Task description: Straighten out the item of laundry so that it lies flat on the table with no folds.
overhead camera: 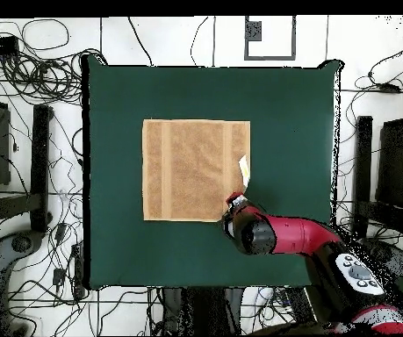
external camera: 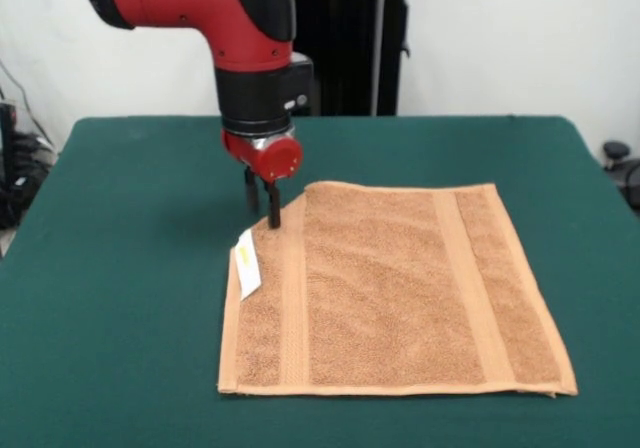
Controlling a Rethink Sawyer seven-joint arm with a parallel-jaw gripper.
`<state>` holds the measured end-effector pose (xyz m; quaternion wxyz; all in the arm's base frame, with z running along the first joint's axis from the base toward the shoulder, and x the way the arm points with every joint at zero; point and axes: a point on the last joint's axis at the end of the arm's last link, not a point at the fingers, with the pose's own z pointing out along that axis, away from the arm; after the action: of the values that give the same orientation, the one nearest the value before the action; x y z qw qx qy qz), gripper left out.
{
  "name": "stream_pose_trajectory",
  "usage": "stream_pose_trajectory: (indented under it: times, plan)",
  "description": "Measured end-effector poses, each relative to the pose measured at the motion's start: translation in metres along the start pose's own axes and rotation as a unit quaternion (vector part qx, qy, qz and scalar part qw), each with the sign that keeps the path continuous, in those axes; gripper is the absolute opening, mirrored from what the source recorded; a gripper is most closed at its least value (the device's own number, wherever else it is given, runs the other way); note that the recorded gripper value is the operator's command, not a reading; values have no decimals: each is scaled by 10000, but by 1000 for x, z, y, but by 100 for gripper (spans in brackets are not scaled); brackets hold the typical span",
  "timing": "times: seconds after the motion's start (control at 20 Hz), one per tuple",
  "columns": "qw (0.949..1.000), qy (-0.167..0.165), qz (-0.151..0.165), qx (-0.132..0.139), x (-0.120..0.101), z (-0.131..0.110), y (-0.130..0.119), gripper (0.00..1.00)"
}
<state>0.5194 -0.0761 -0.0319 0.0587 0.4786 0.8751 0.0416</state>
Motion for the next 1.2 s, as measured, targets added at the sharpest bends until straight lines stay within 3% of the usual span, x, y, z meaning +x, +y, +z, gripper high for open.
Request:
stream_pose_trajectory:
  times: [0.3,0.6,1.2]
  plan:
    - [9986,-65,-137,-505,-3,-1,-8,100]
    - [9957,-196,-342,-834,-1,0,-9,100]
    - [9856,-416,-799,-1430,19,0,17,100]
